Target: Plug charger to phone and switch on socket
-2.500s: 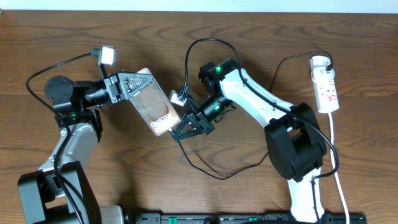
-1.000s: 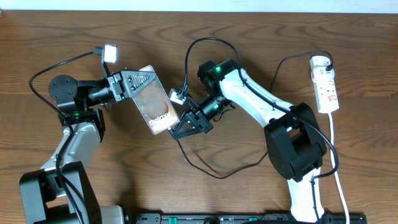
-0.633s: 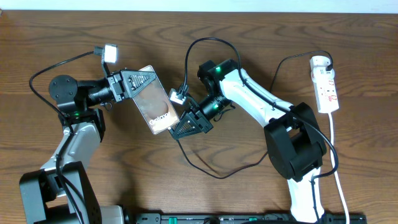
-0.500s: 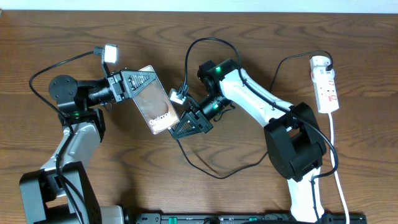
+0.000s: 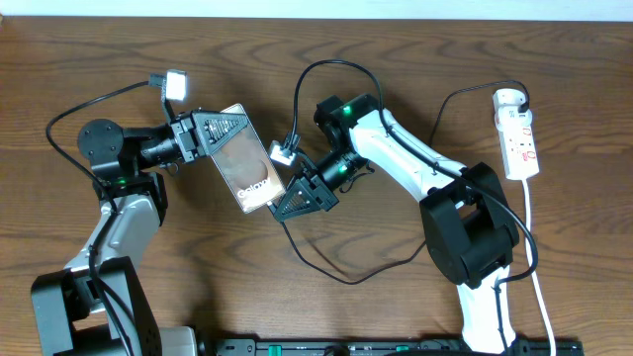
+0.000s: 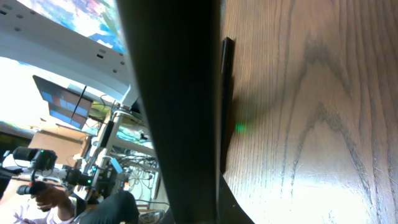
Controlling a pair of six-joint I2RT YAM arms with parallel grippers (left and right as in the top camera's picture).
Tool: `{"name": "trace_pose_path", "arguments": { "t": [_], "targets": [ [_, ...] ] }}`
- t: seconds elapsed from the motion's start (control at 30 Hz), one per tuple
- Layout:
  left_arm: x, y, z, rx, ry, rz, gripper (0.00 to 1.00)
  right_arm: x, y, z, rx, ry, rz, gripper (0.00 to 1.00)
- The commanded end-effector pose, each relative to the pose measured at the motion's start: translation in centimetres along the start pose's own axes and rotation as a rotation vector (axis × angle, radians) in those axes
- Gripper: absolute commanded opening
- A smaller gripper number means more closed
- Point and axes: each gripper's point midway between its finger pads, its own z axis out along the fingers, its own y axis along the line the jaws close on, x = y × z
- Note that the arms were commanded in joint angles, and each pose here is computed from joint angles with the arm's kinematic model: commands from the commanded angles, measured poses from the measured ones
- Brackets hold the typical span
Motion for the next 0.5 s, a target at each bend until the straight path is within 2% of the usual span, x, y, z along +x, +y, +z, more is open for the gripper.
{"name": "trace_pose_path", "arguments": {
  "t": [0.0,0.47],
  "targets": [
    [0.1,-0.7,0.6,0.016,0.018,0.037,0.07,-2.3,1.6,-0.1,-0.091,-0.102,-0.022,0.01],
    [-1.0,-0.1,0.0,-0.017,-0.045,0.051,0.07,-2.3,1.6,0.0,-0.091,-0.101,-0.022,0.01]
  ]
}}
